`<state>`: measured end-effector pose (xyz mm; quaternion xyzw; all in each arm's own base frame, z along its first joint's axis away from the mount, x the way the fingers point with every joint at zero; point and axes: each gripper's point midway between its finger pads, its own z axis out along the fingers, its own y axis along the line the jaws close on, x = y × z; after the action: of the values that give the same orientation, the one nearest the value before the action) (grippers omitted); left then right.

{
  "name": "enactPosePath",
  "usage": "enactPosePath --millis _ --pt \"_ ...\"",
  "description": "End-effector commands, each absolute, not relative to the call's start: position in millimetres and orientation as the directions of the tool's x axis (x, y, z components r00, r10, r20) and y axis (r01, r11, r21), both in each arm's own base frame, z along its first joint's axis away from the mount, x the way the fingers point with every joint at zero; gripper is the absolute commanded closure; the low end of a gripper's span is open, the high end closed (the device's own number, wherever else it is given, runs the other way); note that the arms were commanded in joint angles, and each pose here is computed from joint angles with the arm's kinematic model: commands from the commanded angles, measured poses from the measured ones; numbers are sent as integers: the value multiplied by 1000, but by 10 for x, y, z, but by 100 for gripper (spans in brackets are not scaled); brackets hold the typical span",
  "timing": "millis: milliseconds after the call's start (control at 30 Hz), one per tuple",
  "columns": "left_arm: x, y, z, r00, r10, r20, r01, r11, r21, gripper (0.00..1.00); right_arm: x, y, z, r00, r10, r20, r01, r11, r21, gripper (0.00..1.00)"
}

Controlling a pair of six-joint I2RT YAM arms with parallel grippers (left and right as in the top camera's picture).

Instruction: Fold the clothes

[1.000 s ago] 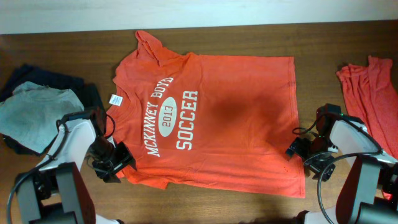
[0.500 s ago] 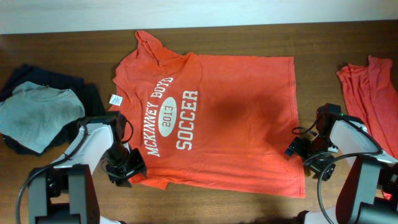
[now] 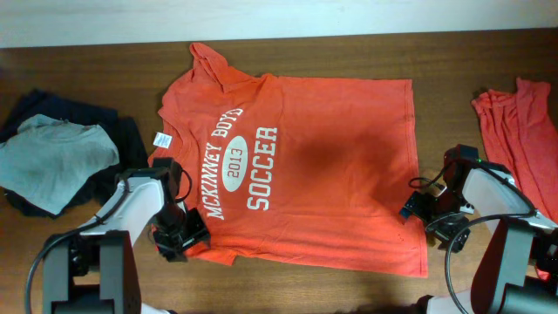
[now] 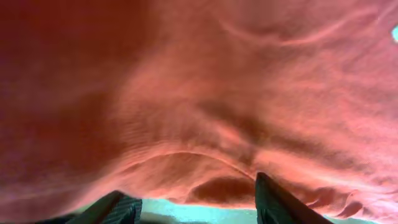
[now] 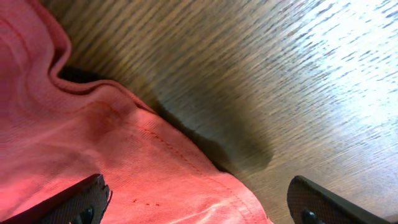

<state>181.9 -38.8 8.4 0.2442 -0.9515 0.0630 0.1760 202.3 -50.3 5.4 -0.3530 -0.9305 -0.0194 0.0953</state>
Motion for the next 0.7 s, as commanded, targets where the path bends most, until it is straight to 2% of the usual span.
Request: enactPosePath --millis 0,67,100,300,433,533,567,600,667 --pt "1830 -433 83 -837 -425 345 -468 883 -47 67 2107 -490 117 -743 648 171 658 753 6 3" --pt "1836 -433 82 -838 -425 343 -468 882 -49 94 2107 -491 117 -743 647 171 658 753 5 3" --pt "1837 -433 82 -838 -425 343 -468 882 -49 100 2107 -491 117 -743 647 171 658 753 5 3" --pt "1954 -583 394 -830 -415 372 -489 863 -128 100 2134 -412 124 -786 590 185 609 791 62 5" --pt "2291 -577 775 -879 -408 245 -457 868 -194 99 2318 -179 168 -864 474 169 503 827 252 8" --pt "2528 -536 959 -900 -412 145 -435 874 -215 99 2507 57 270 -908 400 127 413 801 433 27" --pt "2570 -526 988 -902 -413 128 -431 876 -216 100 2529 85 287 -909 397 124 408 793 453 36" --pt "2586 -526 994 -903 -412 123 -430 876 -219 99 2533 96 293 -909 397 124 407 789 460 41" --pt "2604 -519 994 -903 -413 114 -429 877 -219 100 2532 97 294 -909 397 125 408 789 460 39"
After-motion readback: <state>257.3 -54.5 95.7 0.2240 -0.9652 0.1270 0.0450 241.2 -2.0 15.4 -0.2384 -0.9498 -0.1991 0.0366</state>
